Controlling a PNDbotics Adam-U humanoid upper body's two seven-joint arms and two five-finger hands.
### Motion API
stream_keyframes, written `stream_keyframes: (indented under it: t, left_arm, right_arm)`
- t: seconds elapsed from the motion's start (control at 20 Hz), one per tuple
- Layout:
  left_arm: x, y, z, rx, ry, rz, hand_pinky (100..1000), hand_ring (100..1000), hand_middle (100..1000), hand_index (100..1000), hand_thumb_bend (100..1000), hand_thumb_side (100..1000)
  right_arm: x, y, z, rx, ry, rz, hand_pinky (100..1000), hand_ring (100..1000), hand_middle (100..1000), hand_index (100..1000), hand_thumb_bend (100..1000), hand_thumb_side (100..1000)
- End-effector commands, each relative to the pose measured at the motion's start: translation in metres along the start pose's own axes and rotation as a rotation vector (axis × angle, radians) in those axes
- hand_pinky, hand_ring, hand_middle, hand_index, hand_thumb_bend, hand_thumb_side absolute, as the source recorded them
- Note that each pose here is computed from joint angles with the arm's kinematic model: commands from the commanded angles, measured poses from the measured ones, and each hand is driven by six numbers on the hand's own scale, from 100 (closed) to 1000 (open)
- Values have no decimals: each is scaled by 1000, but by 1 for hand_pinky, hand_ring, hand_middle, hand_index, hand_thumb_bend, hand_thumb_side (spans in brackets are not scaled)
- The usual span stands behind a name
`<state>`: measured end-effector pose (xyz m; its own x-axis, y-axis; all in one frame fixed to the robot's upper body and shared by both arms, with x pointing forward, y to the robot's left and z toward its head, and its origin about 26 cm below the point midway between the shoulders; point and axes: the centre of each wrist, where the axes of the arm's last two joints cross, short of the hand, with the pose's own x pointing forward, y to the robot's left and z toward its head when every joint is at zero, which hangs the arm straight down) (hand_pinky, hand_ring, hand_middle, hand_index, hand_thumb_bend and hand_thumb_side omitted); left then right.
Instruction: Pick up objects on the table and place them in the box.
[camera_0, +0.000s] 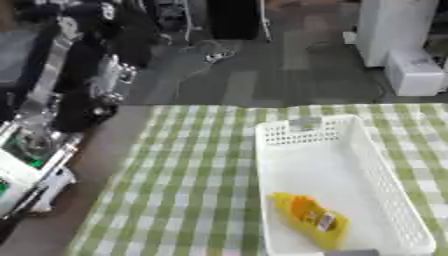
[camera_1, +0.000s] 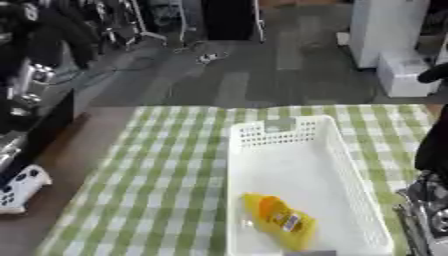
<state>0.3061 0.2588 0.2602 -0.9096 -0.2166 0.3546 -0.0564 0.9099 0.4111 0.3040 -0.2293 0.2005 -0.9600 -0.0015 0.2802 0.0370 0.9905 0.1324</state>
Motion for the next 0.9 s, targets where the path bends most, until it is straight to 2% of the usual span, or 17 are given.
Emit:
stream_keyframes:
  t: [0.05, 0.2, 0.35, 0.5, 0.65, 0.9]
  left_arm:
    - [3, 12, 4, 63, 13, 40, 347, 294, 482, 581, 100, 700]
    - [-2, 12, 21, 124, 62, 95, 344, 287, 485, 593, 100, 704]
    - [-8, 6, 40, 255, 94, 175, 344, 274, 488, 620, 100, 724]
    - [-12, -4, 56, 376, 91, 242, 350, 275, 487, 628, 100, 739]
    - [-13, -19, 64, 429, 28, 326, 367, 295, 493, 628, 100, 745]
    - [-13, -43, 73, 459, -171, 488, 385, 326, 492, 617, 100, 752]
  right_arm:
    - [3, -5, -2, 20, -10, 27, 385, 612, 626, 722, 100, 907]
    - [3, -9, 3, 26, 4, 51, 384, 613, 626, 722, 100, 909]
    - [4, -13, 7, 24, 13, 69, 382, 614, 627, 722, 100, 910]
    - [4, -16, 10, 17, 13, 86, 378, 615, 628, 723, 100, 916]
    - [4, -19, 14, 17, 22, 106, 375, 615, 629, 723, 100, 918]
    - [5, -25, 21, 17, 33, 139, 369, 616, 630, 724, 100, 926]
